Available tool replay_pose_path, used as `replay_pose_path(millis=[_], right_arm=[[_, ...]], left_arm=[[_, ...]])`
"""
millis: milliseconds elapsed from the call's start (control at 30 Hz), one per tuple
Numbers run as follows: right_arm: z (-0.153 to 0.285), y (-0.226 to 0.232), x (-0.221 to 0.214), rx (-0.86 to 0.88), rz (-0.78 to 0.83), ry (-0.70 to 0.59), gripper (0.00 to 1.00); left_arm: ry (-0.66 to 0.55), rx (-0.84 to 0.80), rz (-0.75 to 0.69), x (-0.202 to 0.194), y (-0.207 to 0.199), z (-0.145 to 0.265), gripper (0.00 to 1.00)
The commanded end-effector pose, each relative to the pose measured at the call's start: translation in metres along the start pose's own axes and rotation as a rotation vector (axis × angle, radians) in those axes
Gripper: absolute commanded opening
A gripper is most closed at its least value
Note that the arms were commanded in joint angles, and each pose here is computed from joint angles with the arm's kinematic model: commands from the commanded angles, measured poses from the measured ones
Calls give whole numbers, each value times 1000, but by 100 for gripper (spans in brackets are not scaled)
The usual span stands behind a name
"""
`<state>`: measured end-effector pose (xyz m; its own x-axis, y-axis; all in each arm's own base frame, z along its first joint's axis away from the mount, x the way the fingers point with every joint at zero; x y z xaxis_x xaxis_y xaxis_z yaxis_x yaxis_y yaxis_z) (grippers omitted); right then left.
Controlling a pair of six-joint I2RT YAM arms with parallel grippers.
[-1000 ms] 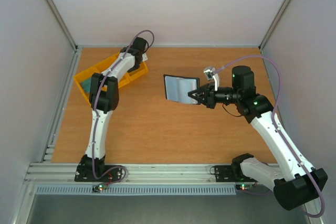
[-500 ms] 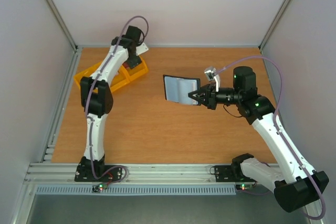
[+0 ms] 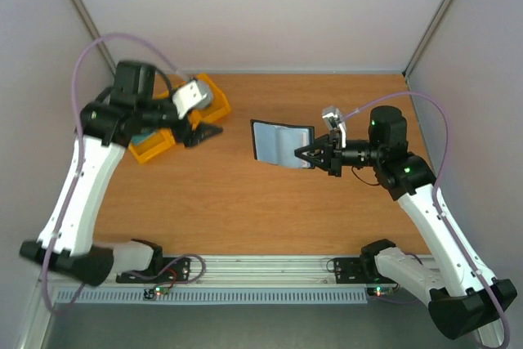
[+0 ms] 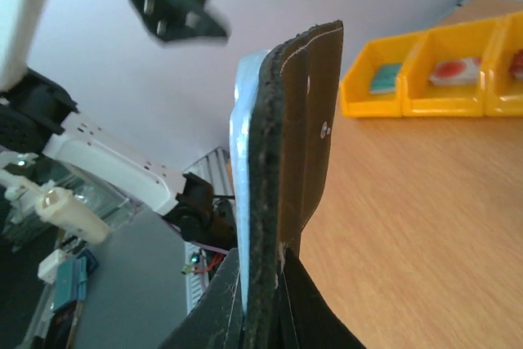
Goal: Take the credit cards out of the card holder
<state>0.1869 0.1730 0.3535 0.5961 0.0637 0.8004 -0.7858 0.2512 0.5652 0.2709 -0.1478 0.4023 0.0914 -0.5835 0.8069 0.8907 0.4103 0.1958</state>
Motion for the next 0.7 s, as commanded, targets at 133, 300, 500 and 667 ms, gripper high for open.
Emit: replay_pose_path(millis=[133,300,500,667], right_arm=[[9,42,12,201,102,-28,1],[5,50,12,253,116,-17,1],[-8,55,14,335,129,6,1],[-23,48,13,346,101,44,1]], left_arm=[[-483,-447,352,-13,-96,-6,84],[-538,-484,311,-6,-127,-20,100],[-597,-462,422,-5,-122,-26,100],[-631,-436,450,-3,-126,-21,96]])
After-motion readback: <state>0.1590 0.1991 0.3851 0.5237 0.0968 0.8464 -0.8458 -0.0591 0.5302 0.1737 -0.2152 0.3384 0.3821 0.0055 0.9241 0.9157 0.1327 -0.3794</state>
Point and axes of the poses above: each gripper's point midway between its finger pads, its own z axis back along the fingers, its own y axis along the line the jaws close on, x = y × z, the point moved 5 cm from there along z, back along the fingers, and after that the axes turned 6 degrees about -z, right-handed, at the moved point
